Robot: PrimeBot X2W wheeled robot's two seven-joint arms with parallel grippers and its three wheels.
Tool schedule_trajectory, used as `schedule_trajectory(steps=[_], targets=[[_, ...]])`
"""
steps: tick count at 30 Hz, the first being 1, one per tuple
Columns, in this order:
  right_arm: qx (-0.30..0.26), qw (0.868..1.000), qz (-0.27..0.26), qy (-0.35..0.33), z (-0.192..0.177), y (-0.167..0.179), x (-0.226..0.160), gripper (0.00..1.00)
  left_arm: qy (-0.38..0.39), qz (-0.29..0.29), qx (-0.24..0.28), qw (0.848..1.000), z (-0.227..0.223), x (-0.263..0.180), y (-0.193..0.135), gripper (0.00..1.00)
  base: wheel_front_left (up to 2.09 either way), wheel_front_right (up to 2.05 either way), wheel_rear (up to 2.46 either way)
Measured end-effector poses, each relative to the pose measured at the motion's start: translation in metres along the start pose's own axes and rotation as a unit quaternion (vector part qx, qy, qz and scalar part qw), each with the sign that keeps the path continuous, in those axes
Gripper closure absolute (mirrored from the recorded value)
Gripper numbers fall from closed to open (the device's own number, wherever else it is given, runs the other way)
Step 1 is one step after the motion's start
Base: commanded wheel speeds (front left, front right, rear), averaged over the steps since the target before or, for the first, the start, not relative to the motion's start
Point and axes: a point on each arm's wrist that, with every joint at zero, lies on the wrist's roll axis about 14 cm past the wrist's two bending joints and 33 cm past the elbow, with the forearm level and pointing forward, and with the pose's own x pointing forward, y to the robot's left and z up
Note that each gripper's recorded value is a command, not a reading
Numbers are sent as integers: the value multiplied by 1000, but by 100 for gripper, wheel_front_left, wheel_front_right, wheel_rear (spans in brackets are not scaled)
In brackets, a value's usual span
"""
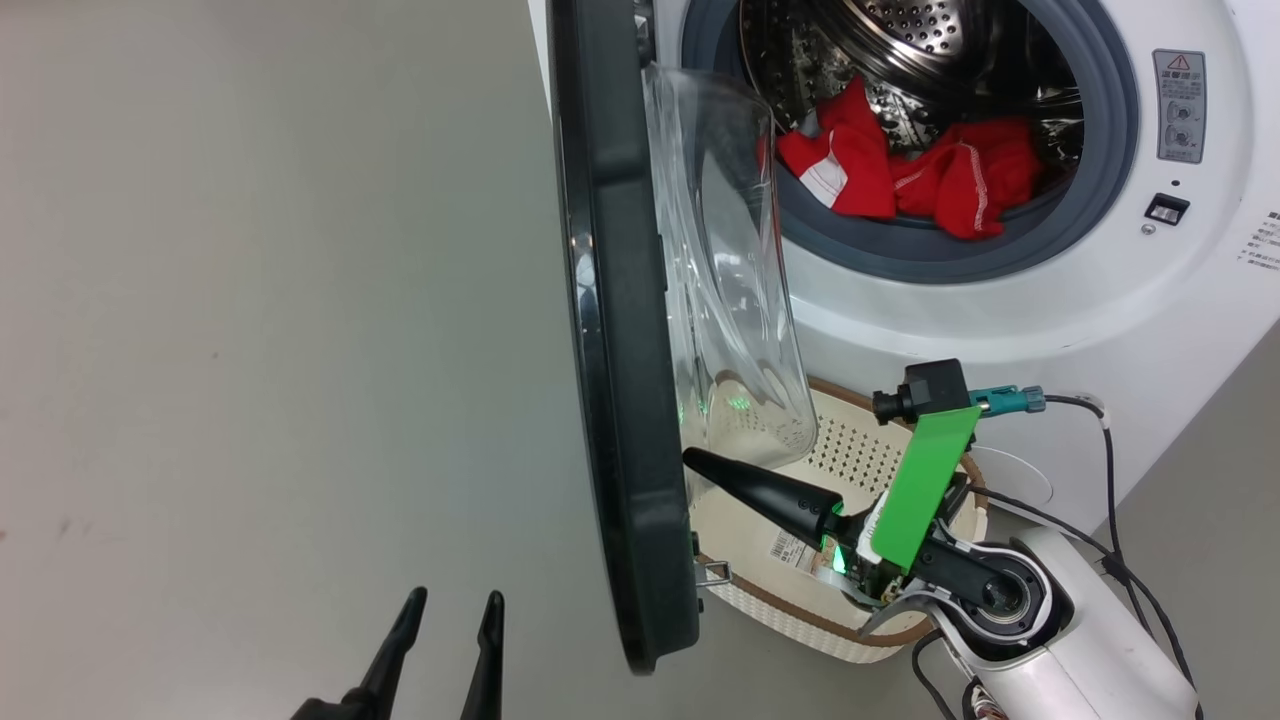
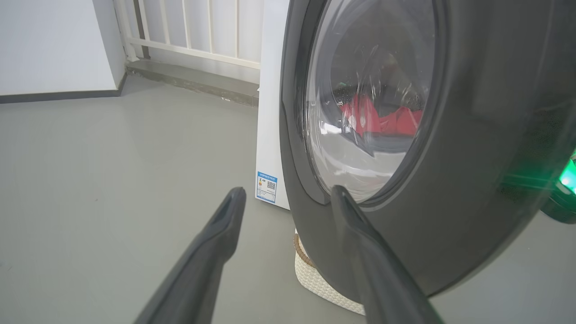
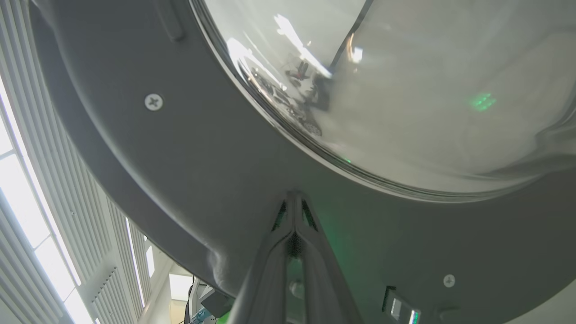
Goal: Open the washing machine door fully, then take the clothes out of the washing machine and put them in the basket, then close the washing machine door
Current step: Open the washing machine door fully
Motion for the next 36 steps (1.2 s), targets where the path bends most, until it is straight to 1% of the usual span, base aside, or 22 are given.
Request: schedule_trajectory(steps=[1, 2, 3, 4, 9, 13, 20, 26, 29, 36], targets=[[-2, 1000, -1, -4, 1, 0, 0, 62, 0, 0, 0, 1000, 0, 0, 0, 0, 0, 0, 0], [-3, 1000, -2, -7, 2, 0, 0, 55, 0, -1, 0, 1000, 0, 0, 0, 0, 0, 0, 0], [-6, 1000, -3, -10, 3, 0, -1, 31, -1, -1, -1, 1000, 0, 0, -1, 0, 0, 0, 0], [-8, 1000, -4, -14, 4, 0, -1, 0, -1, -2, -1, 1000, 0, 0, -1, 0, 0, 0, 0], [-18, 999, -14, -41, 10, -3, -5, 0, 2, -5, -2, 1000, -2, 0, -2, 0, 0, 0, 0], [-19, 996, -43, -70, 11, -20, -17, 0, 1, -11, -2, 1000, -2, 0, -3, 0, 0, 0, 0], [-5, 989, -88, -121, 17, -49, -45, 0, 0, -19, -3, 1000, -2, 3, -7, 0, 0, 0, 0], [-3, 977, -133, -166, 21, -76, -74, 0, 0, -25, -3, 1000, -1, 6, -9, 0, 0, 0, 0], [-1, 972, -150, -183, 19, -85, -86, 0, -1, -27, -3, 1000, -1, 8, -10, 0, 0, 0, 0], [-13, 955, -206, -214, 10, -113, -118, 0, -4, -38, -6, 999, 0, 11, -14, 0, 0, 0, 0]])
